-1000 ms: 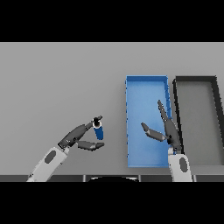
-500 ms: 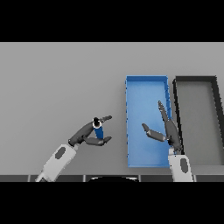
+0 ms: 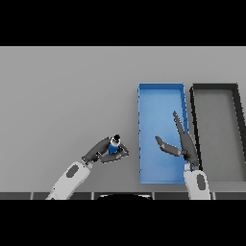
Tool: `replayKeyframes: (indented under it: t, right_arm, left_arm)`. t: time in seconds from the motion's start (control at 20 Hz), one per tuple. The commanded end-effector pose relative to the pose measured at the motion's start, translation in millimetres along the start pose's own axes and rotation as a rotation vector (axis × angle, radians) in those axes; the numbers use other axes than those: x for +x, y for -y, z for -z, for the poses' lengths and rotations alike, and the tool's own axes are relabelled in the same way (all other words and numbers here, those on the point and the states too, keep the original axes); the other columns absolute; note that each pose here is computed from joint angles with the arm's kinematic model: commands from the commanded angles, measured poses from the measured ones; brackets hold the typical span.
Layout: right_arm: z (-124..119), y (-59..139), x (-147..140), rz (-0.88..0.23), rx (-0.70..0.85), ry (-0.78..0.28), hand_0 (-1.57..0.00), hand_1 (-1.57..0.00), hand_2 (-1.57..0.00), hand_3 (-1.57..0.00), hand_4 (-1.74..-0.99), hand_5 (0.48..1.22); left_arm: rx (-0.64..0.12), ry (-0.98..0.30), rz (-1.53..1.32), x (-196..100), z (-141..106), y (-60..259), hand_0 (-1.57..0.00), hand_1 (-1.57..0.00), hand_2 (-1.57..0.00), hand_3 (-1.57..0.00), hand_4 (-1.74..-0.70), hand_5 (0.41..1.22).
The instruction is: Pick up the blue pipe and place it into the blue bin.
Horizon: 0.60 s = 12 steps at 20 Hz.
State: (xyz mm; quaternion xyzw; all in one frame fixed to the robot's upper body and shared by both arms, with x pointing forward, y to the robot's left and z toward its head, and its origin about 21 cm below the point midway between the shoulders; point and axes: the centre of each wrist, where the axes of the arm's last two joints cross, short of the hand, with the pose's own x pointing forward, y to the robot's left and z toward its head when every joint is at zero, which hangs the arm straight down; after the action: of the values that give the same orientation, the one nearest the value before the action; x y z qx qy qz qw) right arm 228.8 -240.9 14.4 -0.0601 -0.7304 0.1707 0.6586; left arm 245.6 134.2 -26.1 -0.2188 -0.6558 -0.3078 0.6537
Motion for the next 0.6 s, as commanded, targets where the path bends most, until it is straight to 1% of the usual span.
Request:
replayKeyframes:
  t: [0.0,0.05,0.15,0.25,0.3,0.35,0.4,0.45,0.55]
  right_arm:
    - [0.0,1.7,-2.8,-0.001,0.005,-0.016,0.0,0.0,0.0,0.0,-1.176,0.559]
    - [3.7,4.9,-1.5,0.001,0.004,-0.023,0.0,0.0,0.0,0.0,-1.176,0.559]
    - [3.4,0.6,-0.8,-0.004,0.003,-0.019,0.0,0.0,0.0,0.0,-1.171,0.558]
    - [4.6,5.3,-2.3,-0.007,-0.001,-0.021,0.0,0.0,0.0,0.0,-1.16,0.554]
    - [2.1,6.6,-2.7,-0.005,0.002,-0.022,0.0,0.0,0.0,0.0,-1.158,0.552]
    - [1.7,3.3,-1.9,-0.005,0.004,-0.013,0.0,0.0,0.0,0.0,-1.154,0.55]
    - [0.8,3.4,-1.2,-0.006,0.005,-0.012,0.0,0.0,0.0,0.0,-1.151,0.55]
    - [1.3,5.2,-1.3,-0.019,-0.003,-0.019,0.0,0.0,0.0,0.0,-1.144,0.551]
    - [1.5,6.2,-3.6,-0.021,-0.002,-0.034,0.0,0.0,0.0,0.0,-1.138,0.555]
  left_arm:
    - [0.002,0.002,0.012,1.4,-1.4,1.0,-1.33,-1.38,-1.4,-1.37,-1.56,1.148]
    - [0.01,0.021,0.023,3.4,0.7,0.4,-1.38,-1.42,-1.44,-1.41,-1.54,1.162]
    - [0.007,0.028,0.042,2.1,1.0,0.5,-1.45,-1.47,-1.49,-1.47,-1.51,1.183]
    - [0.013,0.087,0.03,10.1,4.8,2.0,-1.49,-1.51,-1.52,-1.51,-1.49,1.197]
    - [0.013,0.136,0.03,15.9,7.0,4.4,-1.51,-1.52,-1.53,-1.52,-1.49,1.202]
    - [0.013,0.179,0.018,22.5,9.9,4.9,-1.52,-1.53,-1.54,-1.53,-1.48,1.206]
    - [0.012,0.208,0.015,29.9,16.4,7.6,-1.53,-1.54,-1.54,-1.54,-1.48,1.209]
    - [0.008,0.23,0.014,35.5,16.2,8.4,-1.54,-1.54,-1.55,-1.54,-1.48,1.211]
    - [0.007,0.231,0.027,47.9,20.5,7.8,-1.55,-1.55,-1.56,-1.55,-1.48,1.215]
